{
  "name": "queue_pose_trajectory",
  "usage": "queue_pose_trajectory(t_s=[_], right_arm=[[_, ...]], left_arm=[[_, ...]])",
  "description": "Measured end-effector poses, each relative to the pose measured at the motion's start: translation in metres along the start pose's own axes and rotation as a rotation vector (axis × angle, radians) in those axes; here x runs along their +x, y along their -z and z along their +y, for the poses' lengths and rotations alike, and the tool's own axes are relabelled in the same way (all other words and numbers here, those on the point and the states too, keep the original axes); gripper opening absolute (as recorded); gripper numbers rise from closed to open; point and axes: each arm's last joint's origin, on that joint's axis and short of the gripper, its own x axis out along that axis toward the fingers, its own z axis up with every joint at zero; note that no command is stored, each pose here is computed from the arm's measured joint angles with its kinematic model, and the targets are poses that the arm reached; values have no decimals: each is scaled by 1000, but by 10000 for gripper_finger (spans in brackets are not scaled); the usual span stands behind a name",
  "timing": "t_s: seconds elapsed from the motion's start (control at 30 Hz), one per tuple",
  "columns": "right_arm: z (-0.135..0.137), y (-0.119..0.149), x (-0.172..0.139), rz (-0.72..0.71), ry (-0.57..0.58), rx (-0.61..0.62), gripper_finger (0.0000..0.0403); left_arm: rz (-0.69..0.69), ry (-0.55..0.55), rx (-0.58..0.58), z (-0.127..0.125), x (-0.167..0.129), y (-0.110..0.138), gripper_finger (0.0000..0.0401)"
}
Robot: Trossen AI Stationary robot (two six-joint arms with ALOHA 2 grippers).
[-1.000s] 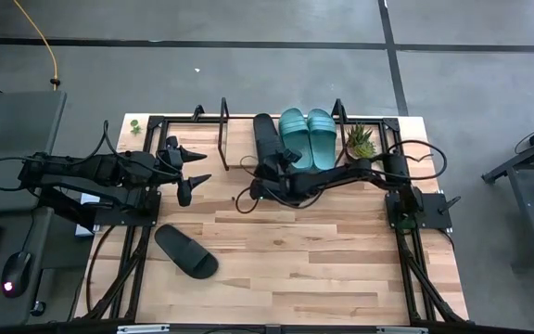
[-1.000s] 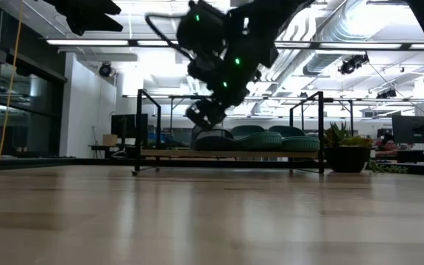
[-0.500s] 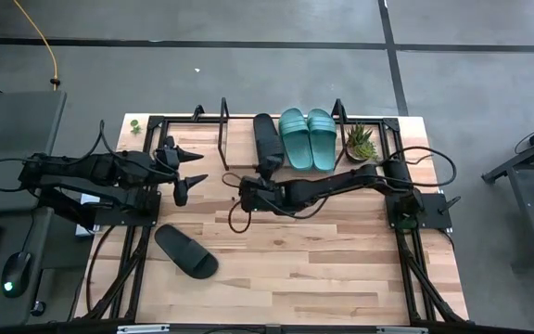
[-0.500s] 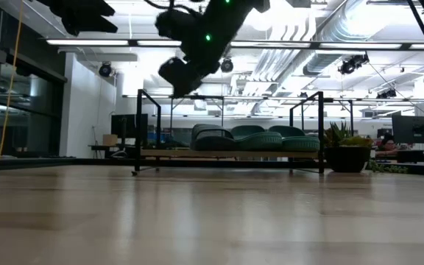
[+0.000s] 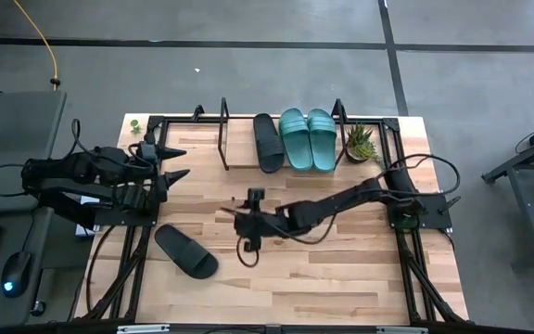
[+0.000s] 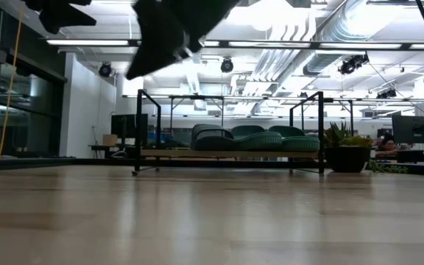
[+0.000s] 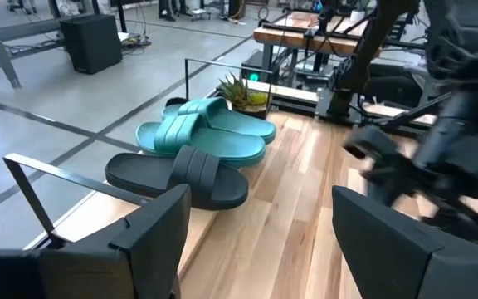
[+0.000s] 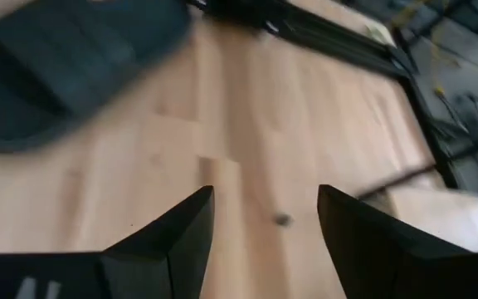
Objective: Pick and place slides into the shelf
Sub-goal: Put the black slipper on the shelf
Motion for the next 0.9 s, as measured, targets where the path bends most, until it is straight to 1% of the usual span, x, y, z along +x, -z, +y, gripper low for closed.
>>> queue_pose_trajectory(t_s=[0.1,0.23,0.33,0.5,0.63,0.9], right_arm=[[16,-4,-5,-50,-35,-49,206],[34,-9,-8,-131,-49,-113,206],[49,-5,0,-157,-57,-171,206],[69,5,21,-208,-81,-224,206],[78,13,34,-217,-76,-251,206],[87,13,48,-227,-70,-272,206]], left_arm=[[2,0,0,0,0,0,273],[2,-1,1,0,0,0,273],[1,-6,3,0,0,0,273],[-1,-20,6,1,0,0,273],[-1,-20,6,1,0,0,273],[-5,-30,7,1,0,0,273]])
